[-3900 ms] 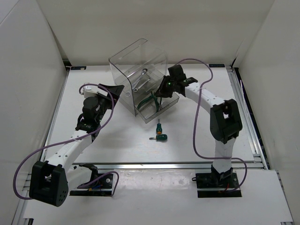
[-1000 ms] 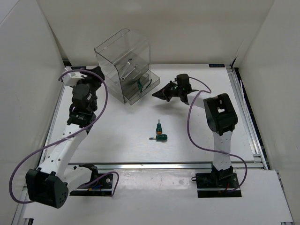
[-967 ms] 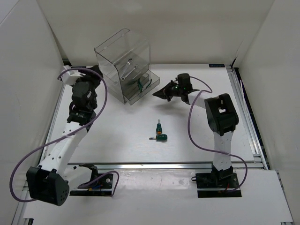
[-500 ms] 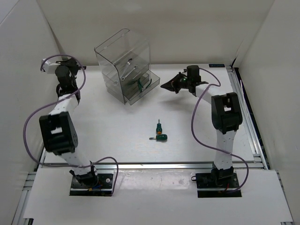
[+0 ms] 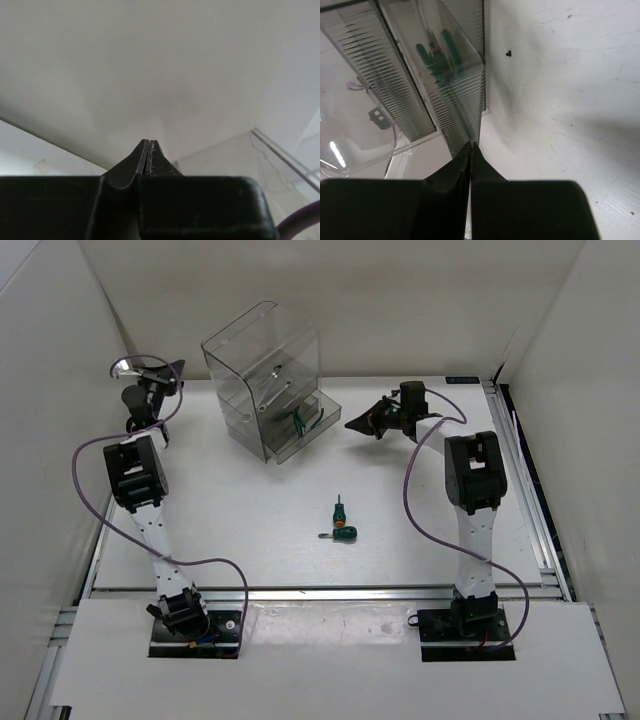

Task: Sort the tools into containers

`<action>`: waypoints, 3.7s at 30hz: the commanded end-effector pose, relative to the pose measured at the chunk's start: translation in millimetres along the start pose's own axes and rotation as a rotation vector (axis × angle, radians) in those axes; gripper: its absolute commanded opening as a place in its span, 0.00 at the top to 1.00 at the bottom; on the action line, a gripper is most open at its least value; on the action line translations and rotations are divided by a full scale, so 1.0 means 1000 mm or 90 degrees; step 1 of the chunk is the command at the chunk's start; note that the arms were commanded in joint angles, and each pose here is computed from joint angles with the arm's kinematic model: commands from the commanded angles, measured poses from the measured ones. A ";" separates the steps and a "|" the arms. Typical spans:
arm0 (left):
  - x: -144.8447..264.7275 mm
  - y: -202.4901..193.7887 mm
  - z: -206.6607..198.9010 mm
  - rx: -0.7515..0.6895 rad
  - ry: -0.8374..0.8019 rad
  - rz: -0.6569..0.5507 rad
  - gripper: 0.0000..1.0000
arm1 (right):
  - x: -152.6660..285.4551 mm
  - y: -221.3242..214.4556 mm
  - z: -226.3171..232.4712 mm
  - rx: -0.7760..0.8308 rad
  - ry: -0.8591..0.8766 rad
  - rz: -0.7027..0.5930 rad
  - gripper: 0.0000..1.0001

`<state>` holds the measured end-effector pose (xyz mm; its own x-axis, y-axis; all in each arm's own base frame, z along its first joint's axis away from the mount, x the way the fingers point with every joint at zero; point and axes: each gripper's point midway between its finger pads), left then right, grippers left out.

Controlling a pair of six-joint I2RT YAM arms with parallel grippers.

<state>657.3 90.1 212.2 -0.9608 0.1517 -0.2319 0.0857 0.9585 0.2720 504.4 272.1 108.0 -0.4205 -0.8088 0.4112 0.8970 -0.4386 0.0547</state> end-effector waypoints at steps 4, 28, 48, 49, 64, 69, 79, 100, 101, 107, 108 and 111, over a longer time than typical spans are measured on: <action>-0.019 -0.020 -0.056 -0.077 -0.082 0.096 0.90 | -0.006 0.004 0.011 0.030 0.033 0.018 0.99; -0.020 -0.151 0.059 0.077 -0.028 0.328 0.88 | -0.043 -0.005 0.026 0.023 0.063 0.066 0.97; 0.028 -0.242 0.011 0.130 -0.060 0.487 0.88 | -0.073 -0.025 0.053 0.042 0.118 0.112 0.96; 0.031 -0.246 0.007 0.130 -0.064 0.494 0.89 | -0.075 -0.027 0.053 0.042 0.119 0.114 0.96; 0.076 -0.326 -0.044 0.173 -0.067 0.617 0.89 | -0.071 -0.036 0.059 0.027 0.163 0.148 0.96; 0.078 -0.319 -0.055 0.173 -0.072 0.618 0.90 | -0.043 -0.042 0.048 0.033 0.155 0.128 0.84; 0.082 -0.297 -0.044 0.144 0.001 0.633 0.90 | -0.013 -0.021 0.031 0.071 0.125 0.038 0.65; 0.105 -0.259 -0.016 0.124 0.247 0.592 0.89 | -0.005 0.002 -0.010 0.089 0.079 -0.018 0.61; 0.108 -0.259 -0.018 0.127 0.251 0.592 0.89 | -0.008 0.003 -0.013 0.086 0.080 -0.017 0.62; 0.128 -0.260 -0.019 0.147 0.297 0.588 0.88 | -0.013 0.009 -0.010 0.099 0.124 -0.033 0.62; 0.129 -0.261 -0.020 0.150 0.299 0.588 0.88 | -0.013 0.010 -0.012 0.096 0.124 -0.033 0.62; 0.132 -0.261 -0.020 0.154 0.304 0.590 0.88 | -0.018 0.009 -0.014 0.094 0.129 -0.031 0.62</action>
<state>516.4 -139.0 105.1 -0.5118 0.7669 0.3873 0.8174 0.5734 -0.0553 507.1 273.3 76.8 -0.4533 -0.8467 0.2785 0.8913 -0.4273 0.1517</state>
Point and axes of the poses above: each gripper's point midway between its finger pads, its own x axis back along the fingers, its own z axis along the line the jaws close on, y = z × x, and after that the axes turned 8 degrees about x, right-handed
